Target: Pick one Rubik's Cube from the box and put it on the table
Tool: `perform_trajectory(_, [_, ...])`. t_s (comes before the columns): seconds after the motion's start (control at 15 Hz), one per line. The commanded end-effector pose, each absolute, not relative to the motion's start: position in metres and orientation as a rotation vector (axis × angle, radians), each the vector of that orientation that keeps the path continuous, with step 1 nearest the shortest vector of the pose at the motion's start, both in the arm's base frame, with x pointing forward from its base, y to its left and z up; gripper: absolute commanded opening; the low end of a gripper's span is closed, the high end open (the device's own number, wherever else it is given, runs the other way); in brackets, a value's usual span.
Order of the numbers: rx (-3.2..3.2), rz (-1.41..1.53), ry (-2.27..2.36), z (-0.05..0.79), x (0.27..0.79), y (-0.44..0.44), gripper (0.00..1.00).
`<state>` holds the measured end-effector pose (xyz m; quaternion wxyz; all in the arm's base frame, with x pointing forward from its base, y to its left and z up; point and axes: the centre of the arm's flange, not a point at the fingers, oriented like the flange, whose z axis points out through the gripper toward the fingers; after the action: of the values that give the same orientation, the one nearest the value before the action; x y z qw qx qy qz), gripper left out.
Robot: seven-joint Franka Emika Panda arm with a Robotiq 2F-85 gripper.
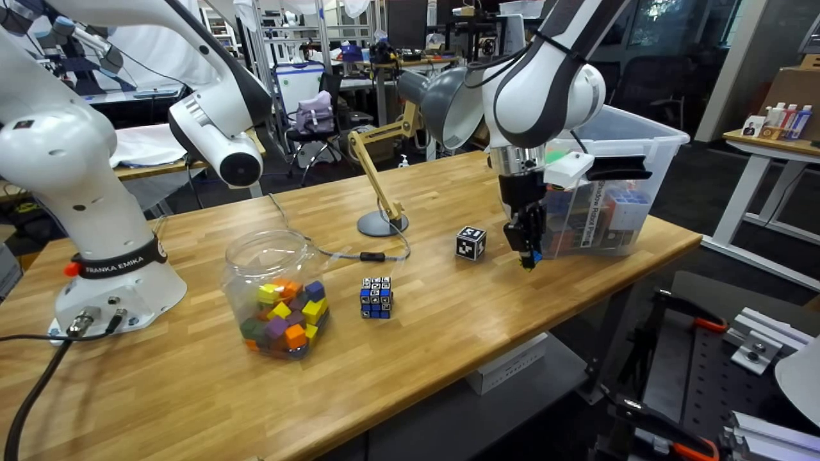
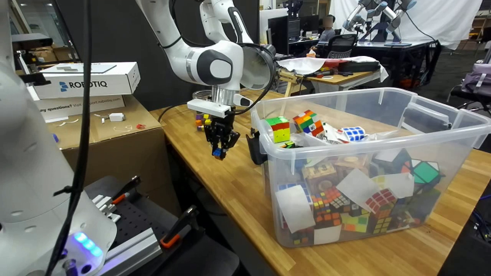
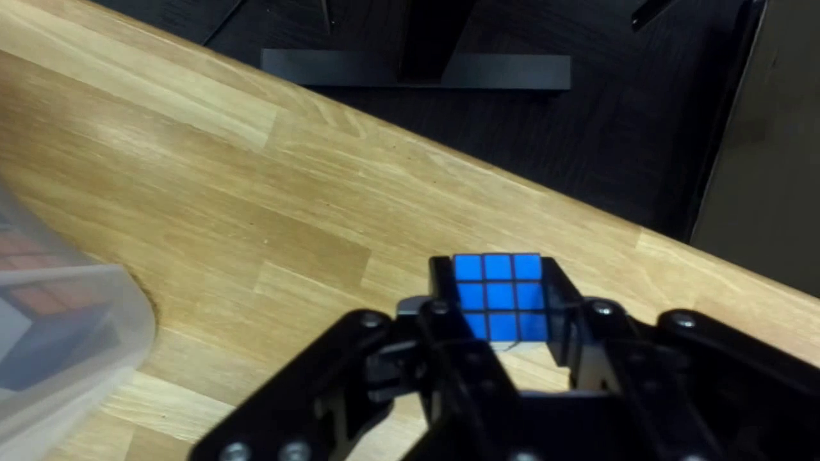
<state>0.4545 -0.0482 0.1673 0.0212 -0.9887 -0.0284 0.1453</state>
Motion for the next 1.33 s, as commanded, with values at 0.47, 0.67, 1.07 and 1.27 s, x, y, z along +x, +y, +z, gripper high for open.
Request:
perform_trajectory(0.47, [-3.069,0.568,-0.343,0.140,0.475,-0.008,0.08])
perform_trajectory(0.67, [-3.075,0.593,-0.396,0.128,0.487,-0.002,0.08])
perform_trajectory(1.07, [-3.038,0.629,-0.434,0.112,0.499,0.002,0.08])
perform_trajectory(1.27, [-3.030,0.634,-0.451,0.110,0.502,0.002,0.08])
